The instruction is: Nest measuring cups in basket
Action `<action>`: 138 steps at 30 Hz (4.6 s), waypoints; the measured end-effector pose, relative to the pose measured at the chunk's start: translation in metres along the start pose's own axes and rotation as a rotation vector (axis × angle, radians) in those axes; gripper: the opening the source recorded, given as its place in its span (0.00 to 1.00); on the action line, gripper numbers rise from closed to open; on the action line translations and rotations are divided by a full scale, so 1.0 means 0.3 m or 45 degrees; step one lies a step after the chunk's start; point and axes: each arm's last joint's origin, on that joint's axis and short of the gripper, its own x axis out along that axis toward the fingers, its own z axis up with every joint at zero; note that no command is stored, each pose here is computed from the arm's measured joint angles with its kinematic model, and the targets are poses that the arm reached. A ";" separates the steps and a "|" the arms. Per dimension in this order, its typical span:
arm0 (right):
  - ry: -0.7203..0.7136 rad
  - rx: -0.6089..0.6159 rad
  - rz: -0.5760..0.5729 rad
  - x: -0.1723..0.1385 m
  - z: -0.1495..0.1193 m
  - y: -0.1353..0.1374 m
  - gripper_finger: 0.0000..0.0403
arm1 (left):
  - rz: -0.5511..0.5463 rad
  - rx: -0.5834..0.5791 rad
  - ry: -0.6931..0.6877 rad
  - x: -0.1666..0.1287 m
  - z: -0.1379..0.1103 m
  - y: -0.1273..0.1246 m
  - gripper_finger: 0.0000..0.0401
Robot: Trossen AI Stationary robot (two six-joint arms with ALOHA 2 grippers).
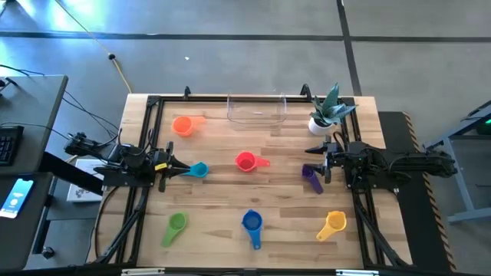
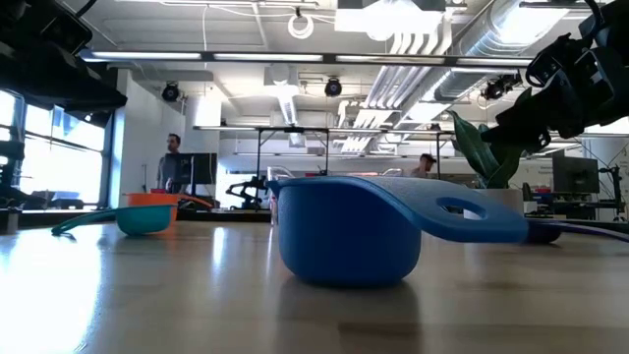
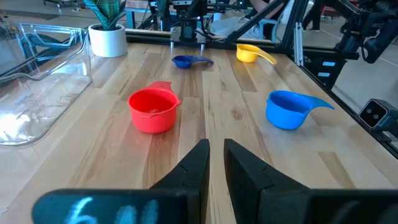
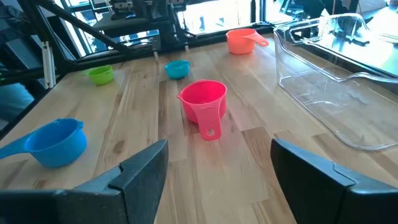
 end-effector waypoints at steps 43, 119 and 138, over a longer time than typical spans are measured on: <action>0.000 0.000 0.000 0.000 0.000 0.000 0.68 | 0.033 -0.001 -0.007 0.000 0.001 0.003 0.10; 0.000 0.000 0.000 0.000 0.000 0.000 0.68 | 1.071 -0.092 0.364 0.223 0.496 0.192 0.10; 0.000 0.000 0.000 0.000 0.000 0.000 0.68 | 1.105 -0.523 0.711 0.166 0.396 0.374 0.26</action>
